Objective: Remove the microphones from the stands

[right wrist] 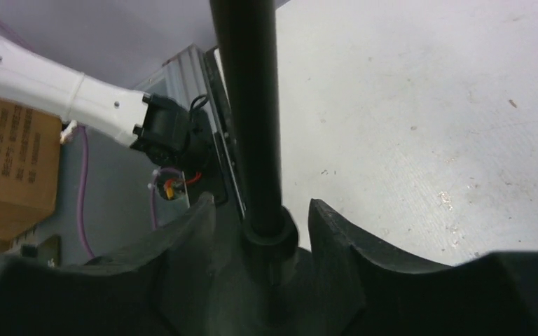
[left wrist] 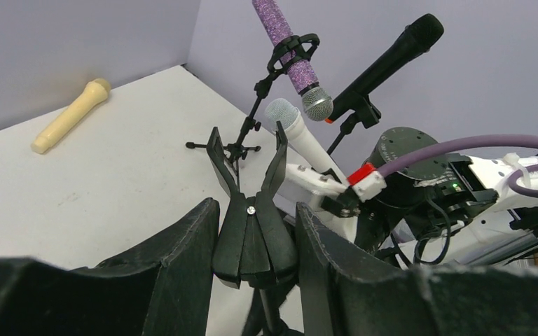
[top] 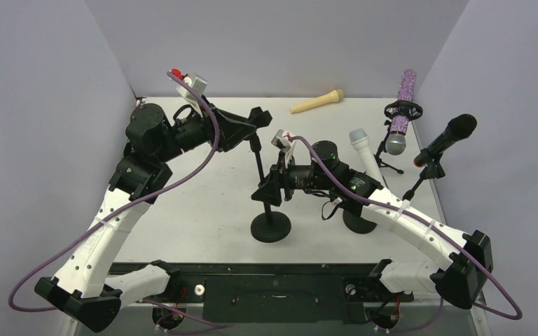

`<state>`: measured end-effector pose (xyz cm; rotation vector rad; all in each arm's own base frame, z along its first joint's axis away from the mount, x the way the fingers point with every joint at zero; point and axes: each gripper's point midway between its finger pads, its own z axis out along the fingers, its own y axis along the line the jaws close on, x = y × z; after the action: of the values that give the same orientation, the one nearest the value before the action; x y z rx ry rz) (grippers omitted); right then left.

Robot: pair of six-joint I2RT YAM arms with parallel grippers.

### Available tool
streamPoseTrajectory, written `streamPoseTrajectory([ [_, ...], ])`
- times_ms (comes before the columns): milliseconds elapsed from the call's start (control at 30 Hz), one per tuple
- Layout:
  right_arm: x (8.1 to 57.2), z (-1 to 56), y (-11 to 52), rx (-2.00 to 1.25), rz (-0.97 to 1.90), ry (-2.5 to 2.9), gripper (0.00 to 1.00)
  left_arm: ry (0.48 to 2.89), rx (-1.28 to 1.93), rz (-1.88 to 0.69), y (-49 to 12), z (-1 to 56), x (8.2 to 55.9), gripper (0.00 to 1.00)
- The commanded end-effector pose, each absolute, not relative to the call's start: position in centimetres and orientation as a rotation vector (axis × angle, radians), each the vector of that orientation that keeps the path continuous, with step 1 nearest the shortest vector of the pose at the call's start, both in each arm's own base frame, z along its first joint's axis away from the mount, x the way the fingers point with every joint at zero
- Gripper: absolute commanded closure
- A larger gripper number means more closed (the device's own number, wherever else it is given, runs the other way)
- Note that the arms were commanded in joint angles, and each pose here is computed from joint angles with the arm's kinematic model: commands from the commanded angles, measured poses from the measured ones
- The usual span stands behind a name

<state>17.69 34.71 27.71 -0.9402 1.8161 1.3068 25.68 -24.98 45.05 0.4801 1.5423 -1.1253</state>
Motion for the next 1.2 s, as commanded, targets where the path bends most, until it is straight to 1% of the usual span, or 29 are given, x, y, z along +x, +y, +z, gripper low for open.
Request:
streamPoseTrajectory([
  [0,20.0,33.6,33.7,-0.796,1.147,1.675,0.36,1.512,0.362,-1.046,-23.4,46.6,27.3,1.00],
  [33,21.4,33.5,33.1,-0.722,1.063,1.695,0.33,1.517,0.343,-1.037,-23.2,46.8,27.5,1.00],
  [67,21.4,33.3,33.2,-0.703,1.029,1.709,0.30,1.539,0.303,-1.023,-22.9,46.5,28.0,1.00],
  [100,22.5,33.4,32.5,-0.634,0.951,1.718,0.26,1.544,0.284,-1.015,-22.8,46.6,28.2,1.00],
  [133,22.2,33.3,32.7,-0.633,0.927,1.722,0.24,1.559,0.251,-1.004,-22.5,46.5,28.5,1.00],
  [300,24.0,32.4,32.1,-0.519,0.714,1.776,0.23,1.584,0.153,-0.978,-21.8,46.3,29.6,1.00],
  [500,25.8,30.0,32.5,-0.476,0.558,1.833,0.24,1.595,0.116,-0.988,-22.0,46.4,30.3,1.00],
  [633,26.5,28.9,33.4,-0.514,0.507,1.859,0.27,1.594,0.111,-0.995,-22.1,46.5,30.3,1.00],
  [767,26.5,28.4,34.8,-0.555,0.518,1.868,0.29,1.595,0.107,-0.997,-22.1,46.6,30.4,1.00],
  [833,26.5,28.0,35.4,-0.570,0.521,1.877,0.33,1.593,0.107,-0.998,-22.1,46.7,30.5,1.00],
  [900,26.6,27.7,35.8,-0.572,0.519,1.883,0.38,1.596,0.109,-1.001,-22.2,46.6,30.5,1.00],
  [967,26.8,27.8,36.0,-0.564,0.518,1.884,0.52,1.597,0.110,-1.006,-22.3,46.6,30.4,1.00],
  [1000,26.8,27.6,36.2,-0.566,0.515,1.888,0.56,1.596,0.110,-1.005,-22.3,46.7,30.5,1.00],
  [1033,26.9,27.8,36.2,-0.565,0.514,1.889,0.63,1.595,0.110,-1.005,-22.3,46.7,30.4,1.00],
  [1100,26.9,27.4,36.4,-0.573,0.506,1.900,0.64,1.595,0.109,-1.004,-22.3,46.7,30.5,1.00],
  [1133,26.9,27.3,36.4,-0.575,0.505,1.902,0.61,1.595,0.110,-1.005,-22.3,46.8,30.5,1.00],
  [1167,27.0,27.1,36.4,-0.579,0.500,1.906,0.55,1.593,0.110,-1.004,-22.2,46.9,30.4,1.00],
])
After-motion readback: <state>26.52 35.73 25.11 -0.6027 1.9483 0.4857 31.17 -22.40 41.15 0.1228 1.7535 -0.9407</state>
